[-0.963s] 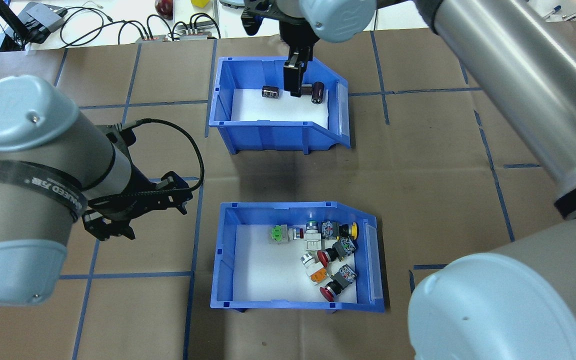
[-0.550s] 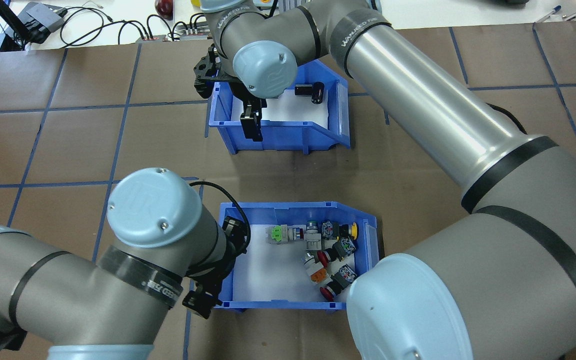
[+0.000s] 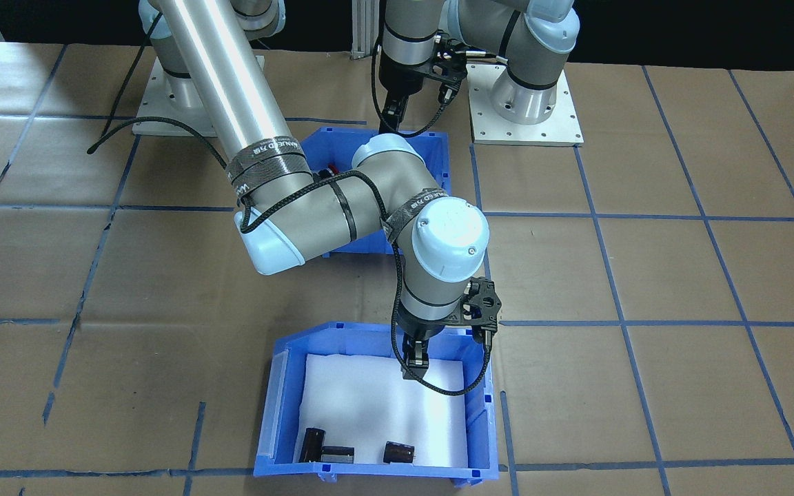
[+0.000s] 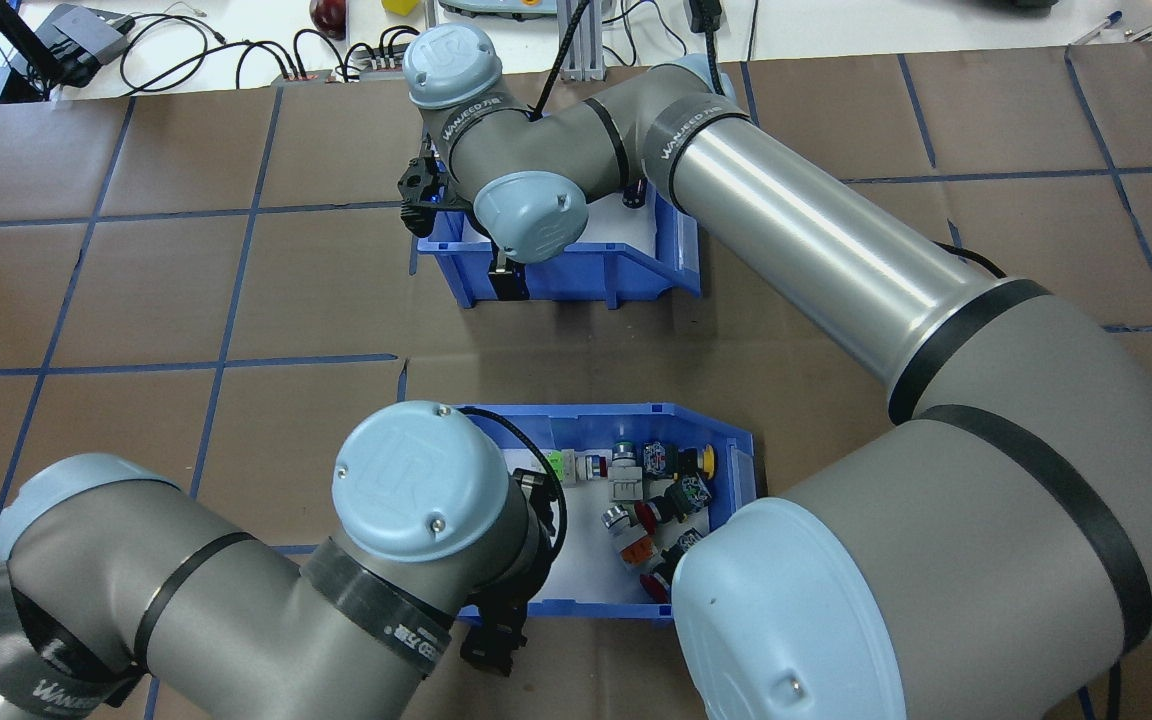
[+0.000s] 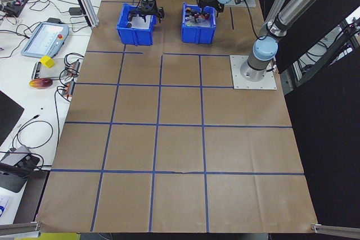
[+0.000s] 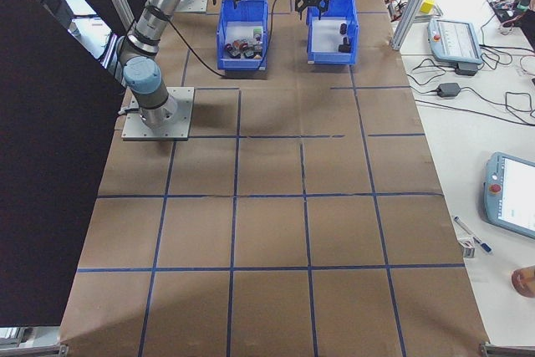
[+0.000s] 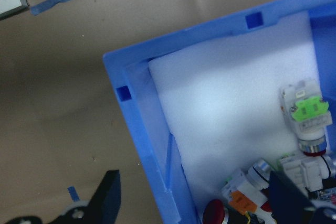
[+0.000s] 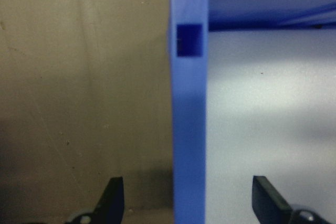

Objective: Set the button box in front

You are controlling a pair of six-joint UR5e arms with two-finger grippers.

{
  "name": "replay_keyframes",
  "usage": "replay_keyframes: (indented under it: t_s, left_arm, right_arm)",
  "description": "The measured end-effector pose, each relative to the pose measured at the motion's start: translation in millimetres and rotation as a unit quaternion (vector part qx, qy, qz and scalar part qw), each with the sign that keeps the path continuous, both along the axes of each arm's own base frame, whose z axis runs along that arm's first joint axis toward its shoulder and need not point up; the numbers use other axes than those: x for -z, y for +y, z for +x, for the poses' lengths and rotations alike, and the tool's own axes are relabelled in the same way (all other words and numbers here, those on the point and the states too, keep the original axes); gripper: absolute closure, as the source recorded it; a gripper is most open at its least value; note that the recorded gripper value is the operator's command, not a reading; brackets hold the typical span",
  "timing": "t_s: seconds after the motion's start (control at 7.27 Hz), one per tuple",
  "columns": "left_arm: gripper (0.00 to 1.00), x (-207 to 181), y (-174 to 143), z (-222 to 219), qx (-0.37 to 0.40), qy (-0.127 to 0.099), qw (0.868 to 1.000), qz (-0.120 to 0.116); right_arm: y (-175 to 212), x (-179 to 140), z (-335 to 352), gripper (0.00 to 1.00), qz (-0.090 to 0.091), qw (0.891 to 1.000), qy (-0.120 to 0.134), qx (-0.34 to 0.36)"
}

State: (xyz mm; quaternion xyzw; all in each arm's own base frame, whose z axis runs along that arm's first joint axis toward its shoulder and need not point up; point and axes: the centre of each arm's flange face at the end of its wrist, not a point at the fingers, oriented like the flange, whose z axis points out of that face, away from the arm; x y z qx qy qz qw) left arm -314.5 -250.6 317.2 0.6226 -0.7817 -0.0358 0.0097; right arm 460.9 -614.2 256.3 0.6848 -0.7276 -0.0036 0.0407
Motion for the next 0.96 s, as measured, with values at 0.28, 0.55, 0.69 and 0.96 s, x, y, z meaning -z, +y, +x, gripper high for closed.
replay_keyframes:
  t_s: [0.28, 0.55, 0.69, 0.96]
  left_arm:
    - [0.01, 20.6, 16.9, -19.3, -0.058, 0.000, 0.998, 0.004]
    - [0.04, 37.8, 22.0, -24.8, -0.087, -0.016, 0.996, 0.013]
    - [0.31, 49.8, 18.9, -25.5, -0.093, -0.034, 0.995, 0.015]
    - [0.83, 61.6, 9.7, -29.0, -0.107, -0.047, 0.993, 0.004]
  right_arm:
    - [-0.3, -12.0, -2.2, 0.90, -0.011, 1.000, -0.001, 0.000]
    - [1.2, -43.1, -7.3, 0.93, -0.029, 1.000, -0.010, 0.001]
    - [1.9, -61.7, -14.8, 0.93, -0.037, 0.999, -0.013, -0.001]
    - [-15.5, -88.8, -63.5, 0.94, -0.047, 0.999, 0.010, -0.014]
